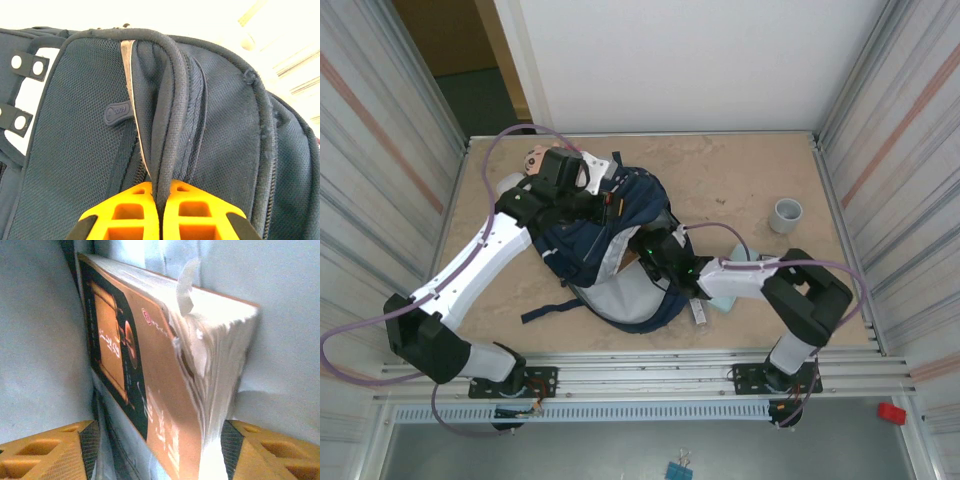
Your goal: Pack the student bag
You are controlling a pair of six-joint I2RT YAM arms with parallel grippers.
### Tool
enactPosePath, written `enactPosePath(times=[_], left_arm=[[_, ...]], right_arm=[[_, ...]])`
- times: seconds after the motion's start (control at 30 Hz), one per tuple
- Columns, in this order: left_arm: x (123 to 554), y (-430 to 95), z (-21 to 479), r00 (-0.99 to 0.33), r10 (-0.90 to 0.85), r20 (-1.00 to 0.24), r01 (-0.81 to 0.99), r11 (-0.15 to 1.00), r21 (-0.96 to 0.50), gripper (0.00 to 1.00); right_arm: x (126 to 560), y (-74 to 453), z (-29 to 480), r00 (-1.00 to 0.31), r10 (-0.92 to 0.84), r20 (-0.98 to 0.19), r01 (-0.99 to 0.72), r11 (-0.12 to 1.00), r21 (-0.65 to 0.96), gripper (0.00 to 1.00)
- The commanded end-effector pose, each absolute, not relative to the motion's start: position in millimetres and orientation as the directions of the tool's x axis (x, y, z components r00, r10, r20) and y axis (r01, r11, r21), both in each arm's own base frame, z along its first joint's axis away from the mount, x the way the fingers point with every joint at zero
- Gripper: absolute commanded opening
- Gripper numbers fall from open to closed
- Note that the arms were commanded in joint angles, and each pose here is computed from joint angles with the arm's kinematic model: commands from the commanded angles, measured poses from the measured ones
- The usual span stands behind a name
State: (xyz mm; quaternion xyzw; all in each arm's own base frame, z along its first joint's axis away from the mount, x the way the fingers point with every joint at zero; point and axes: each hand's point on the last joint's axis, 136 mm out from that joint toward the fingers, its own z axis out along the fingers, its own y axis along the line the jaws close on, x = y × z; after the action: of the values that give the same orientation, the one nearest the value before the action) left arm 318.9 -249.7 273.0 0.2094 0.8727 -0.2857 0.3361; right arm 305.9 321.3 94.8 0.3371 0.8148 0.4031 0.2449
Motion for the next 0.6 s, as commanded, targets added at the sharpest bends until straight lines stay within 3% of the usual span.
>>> enactPosePath(times=[0.0,0.17,0.57], left_arm=[[328,-240,314,-0.582,0.111,-0.805,0.576,0.755,-0.312,0.0],[328,-240,301,-0.598,0.129,-0.791,0.576,0.755,-0.313,0.0],[300,-263,214,-0.626,0.334,-0.704,0.641,0.736,-0.22,0.0]], right_arm=[[285,303,97,-0.67,0.732,-0.125,0.38,0.482,0.79,0.68],[262,283,116,-0.704,0.688,-0.175,0.328,0.534,0.779,0.69],[230,207,180,-0.681,0.476,-0.556,-0.014,0.751,0.66,0.69]])
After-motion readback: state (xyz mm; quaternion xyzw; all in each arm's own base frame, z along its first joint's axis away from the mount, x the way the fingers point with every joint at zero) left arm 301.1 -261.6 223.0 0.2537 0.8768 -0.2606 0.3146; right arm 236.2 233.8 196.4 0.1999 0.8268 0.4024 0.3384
